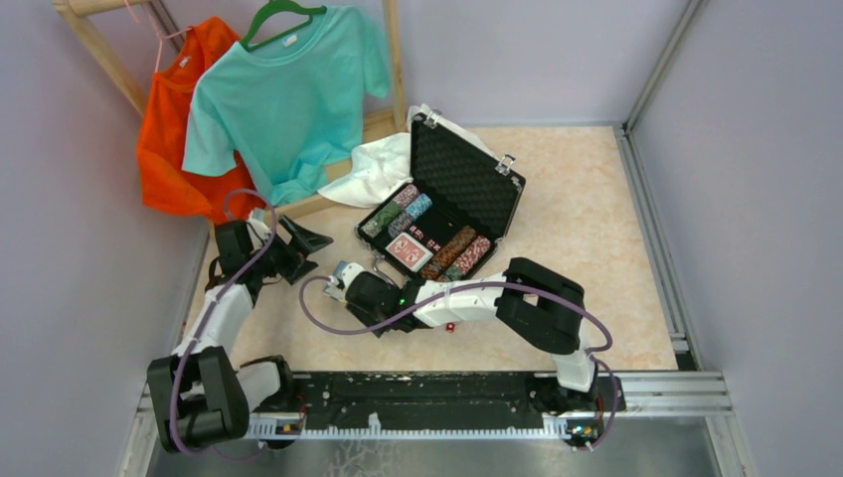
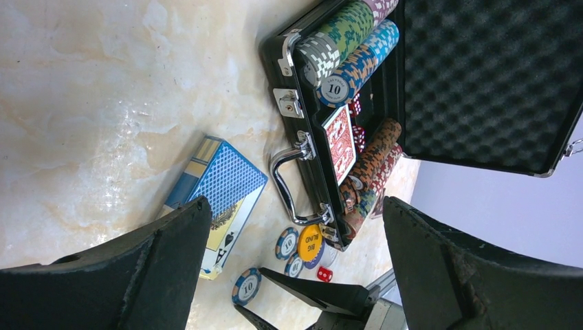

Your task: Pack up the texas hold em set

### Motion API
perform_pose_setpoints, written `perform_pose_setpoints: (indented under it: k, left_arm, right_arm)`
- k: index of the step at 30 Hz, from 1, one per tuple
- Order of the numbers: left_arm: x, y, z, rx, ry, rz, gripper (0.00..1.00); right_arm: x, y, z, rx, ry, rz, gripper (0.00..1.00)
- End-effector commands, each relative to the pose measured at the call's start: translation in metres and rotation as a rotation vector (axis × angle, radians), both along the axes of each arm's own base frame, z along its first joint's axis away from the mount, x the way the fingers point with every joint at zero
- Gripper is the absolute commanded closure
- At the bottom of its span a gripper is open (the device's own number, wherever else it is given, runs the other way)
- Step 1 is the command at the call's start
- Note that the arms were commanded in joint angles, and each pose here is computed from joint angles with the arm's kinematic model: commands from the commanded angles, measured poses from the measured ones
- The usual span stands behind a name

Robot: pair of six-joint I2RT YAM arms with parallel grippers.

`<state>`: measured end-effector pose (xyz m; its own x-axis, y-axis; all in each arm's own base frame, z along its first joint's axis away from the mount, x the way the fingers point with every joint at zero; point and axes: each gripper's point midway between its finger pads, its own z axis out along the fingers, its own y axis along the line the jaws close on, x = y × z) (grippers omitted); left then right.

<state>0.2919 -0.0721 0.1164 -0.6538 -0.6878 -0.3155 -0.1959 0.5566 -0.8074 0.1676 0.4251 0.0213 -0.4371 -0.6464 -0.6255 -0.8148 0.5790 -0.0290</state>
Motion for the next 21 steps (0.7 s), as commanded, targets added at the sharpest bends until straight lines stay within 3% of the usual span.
perform_pose_setpoints:
  k: [1, 21]
  left_arm:
    - [0.001, -0.001, 0.001, -0.008, -0.022, -0.022, 0.01]
    - [-0.001, -0.005, 0.000, -0.025, -0.020, -0.043, 0.01]
  right_arm:
    - [0.003, 0.007, 0.003, 0.012, -0.001, -0.016, 0.64]
    - [0.024, -0.002, 0.051, 0.092, -0.042, -0.064, 0.67]
